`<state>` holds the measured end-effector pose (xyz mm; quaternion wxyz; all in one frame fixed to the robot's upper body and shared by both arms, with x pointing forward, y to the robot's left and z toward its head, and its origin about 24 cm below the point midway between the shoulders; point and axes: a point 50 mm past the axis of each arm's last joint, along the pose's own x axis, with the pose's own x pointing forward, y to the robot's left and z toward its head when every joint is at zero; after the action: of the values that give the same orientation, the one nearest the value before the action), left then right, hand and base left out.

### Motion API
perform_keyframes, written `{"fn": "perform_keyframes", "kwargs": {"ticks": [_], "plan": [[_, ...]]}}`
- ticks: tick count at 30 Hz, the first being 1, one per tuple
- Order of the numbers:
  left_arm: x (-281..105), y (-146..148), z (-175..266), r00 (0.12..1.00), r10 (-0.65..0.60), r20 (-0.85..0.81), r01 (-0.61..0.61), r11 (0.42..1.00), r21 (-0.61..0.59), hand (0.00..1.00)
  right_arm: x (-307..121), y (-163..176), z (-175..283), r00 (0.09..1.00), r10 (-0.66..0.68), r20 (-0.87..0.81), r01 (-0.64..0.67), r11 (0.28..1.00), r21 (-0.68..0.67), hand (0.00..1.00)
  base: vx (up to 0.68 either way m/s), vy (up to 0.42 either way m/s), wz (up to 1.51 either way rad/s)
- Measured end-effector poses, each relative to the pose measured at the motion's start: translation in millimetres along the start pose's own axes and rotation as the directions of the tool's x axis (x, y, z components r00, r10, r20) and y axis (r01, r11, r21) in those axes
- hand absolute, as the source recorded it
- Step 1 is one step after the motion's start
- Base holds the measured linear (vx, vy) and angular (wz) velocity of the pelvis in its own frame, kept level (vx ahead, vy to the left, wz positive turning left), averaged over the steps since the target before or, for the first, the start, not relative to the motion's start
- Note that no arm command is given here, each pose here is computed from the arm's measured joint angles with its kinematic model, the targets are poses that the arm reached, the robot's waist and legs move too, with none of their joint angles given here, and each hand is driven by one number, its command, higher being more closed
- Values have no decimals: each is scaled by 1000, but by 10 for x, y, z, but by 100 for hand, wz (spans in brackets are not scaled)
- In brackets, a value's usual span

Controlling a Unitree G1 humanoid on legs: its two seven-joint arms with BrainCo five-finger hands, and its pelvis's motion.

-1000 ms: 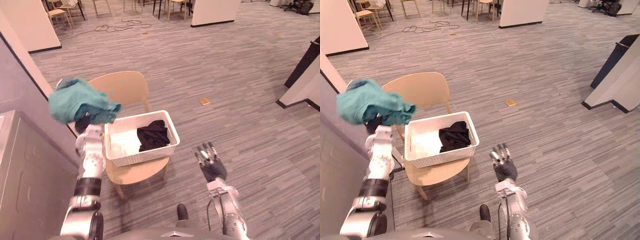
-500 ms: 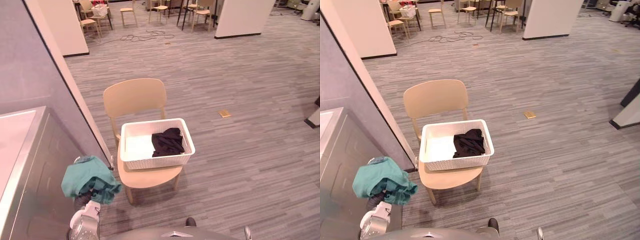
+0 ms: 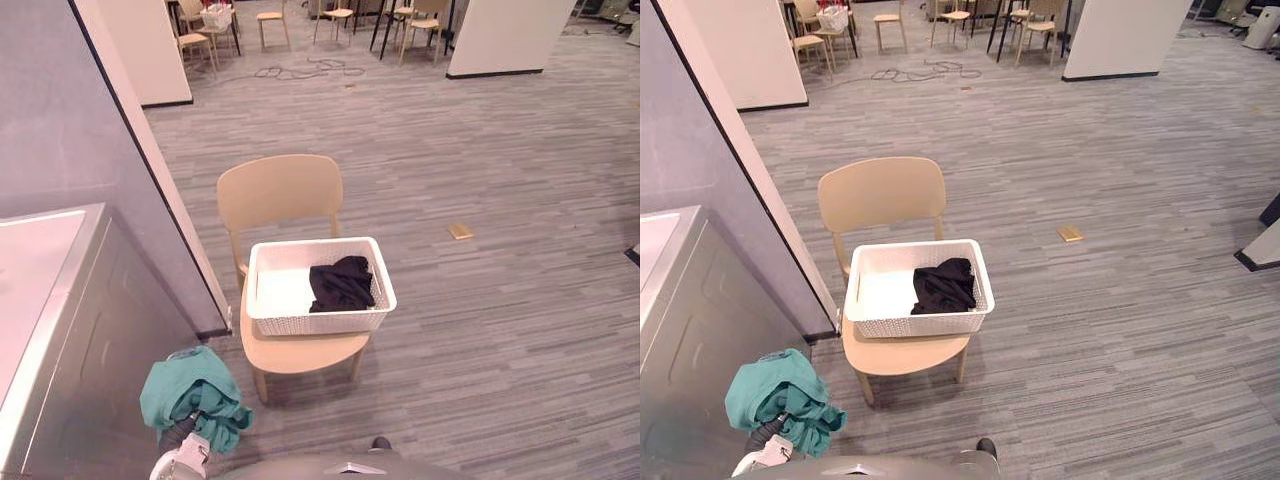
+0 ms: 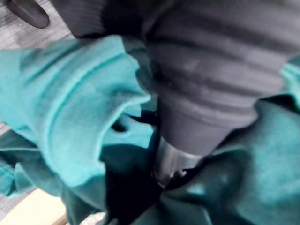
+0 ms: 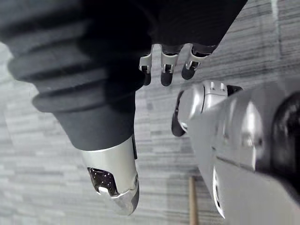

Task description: Pick up the laundry basket with both hands and put the clothes into the washing machine.

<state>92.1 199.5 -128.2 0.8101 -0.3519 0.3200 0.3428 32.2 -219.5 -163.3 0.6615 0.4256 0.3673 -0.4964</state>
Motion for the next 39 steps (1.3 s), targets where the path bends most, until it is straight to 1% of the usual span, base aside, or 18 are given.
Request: {"fn": "perform_keyframes", "kwargs": {"ticks": [2, 3, 5, 7, 9, 11, 15, 16, 17, 20, 22, 25, 27, 29, 33, 37, 39], "plan": [[27, -105, 28, 999, -43, 8, 43, 999, 5, 100, 31, 277, 73, 996, 90, 27, -87, 992, -92, 0, -111, -100, 74], [30, -123, 26, 999, -49, 7, 49, 999, 8, 100, 34, 324, 100, 994, 106, 37, -101, 990, -99, 0, -102, -103, 82], [45, -187, 41, 998, -69, 11, 69, 997, 16, 100, 47, 533, 139, 986, 158, 48, -152, 982, -107, 0, -114, -122, 79], [50, -209, 92, 996, -82, 27, 82, 996, 27, 100, 42, 597, 92, 985, 170, 40, -166, 981, -97, 0, -128, -85, 67], [33, -249, 64, 994, -105, 16, 104, 994, 41, 100, 47, 591, 173, 982, 171, 75, -161, 979, -126, 0, -96, -51, 58], [44, -320, 72, 991, -134, 17, 133, 990, 48, 100, 48, 540, 167, 985, 153, 74, -143, 982, -126, 0, -95, 39, 68], [119, -639, 153, 976, -216, 38, 214, 976, 50, 100, 65, 374, 127, 995, 74, 63, -71, 996, -47, 0, -193, 169, 68], [128, -655, 177, 974, -220, 44, 218, 974, 55, 100, 66, 306, 32, 999, 38, 28, -38, 999, -27, 0, -241, 230, 65], [142, -607, 251, 975, -211, 65, 206, 976, 76, 100, 58, 246, -69, 1000, 3, -9, -4, 1000, -20, 0, -272, 243, 55], [166, -627, 331, 971, -226, 76, 216, 969, 118, 100, 46, 55, -152, 995, -91, -48, 90, 996, -21, 0, -198, 286, 56], [180, -623, 375, 970, -232, 79, 219, 965, 145, 100, 53, 119, -160, 996, -76, -50, 77, 997, 5, 0, -187, 183, 23], [180, -636, 375, 967, -242, 76, 227, 960, 163, 100, 55, 121, -136, 997, -71, -43, 71, 997, 4, 0, -171, 128, 26], [177, -597, 363, 970, -231, 73, 214, 959, 186, 100, 60, 158, -107, 998, -55, -34, 55, 998, -5, 0, -143, 120, -10], [157, -484, 327, 978, -197, 68, 182, 966, 186, 100, 69, 253, -31, 1000, -15, -6, 15, 1000, -28, 0, -53, 100, -13], [157, -430, 255, 983, -180, 41, 167, 961, 218, 100, 28, 304, -96, 1000, 28, 0, -28, 1000, -1, 0, 40, -27, -1], [161, -482, 57, 983, -178, -36, 182, 953, 242, 100, -3, 203, -162, 1000, 22, -14, -22, 1000, -1, 0, 90, -222, 25], [185, -617, -19, 978, -200, -66, 210, 949, 236, 100, 2, 212, -195, 999, 28, -30, -28, 999, -17, 0, 82, -225, 55]]}}
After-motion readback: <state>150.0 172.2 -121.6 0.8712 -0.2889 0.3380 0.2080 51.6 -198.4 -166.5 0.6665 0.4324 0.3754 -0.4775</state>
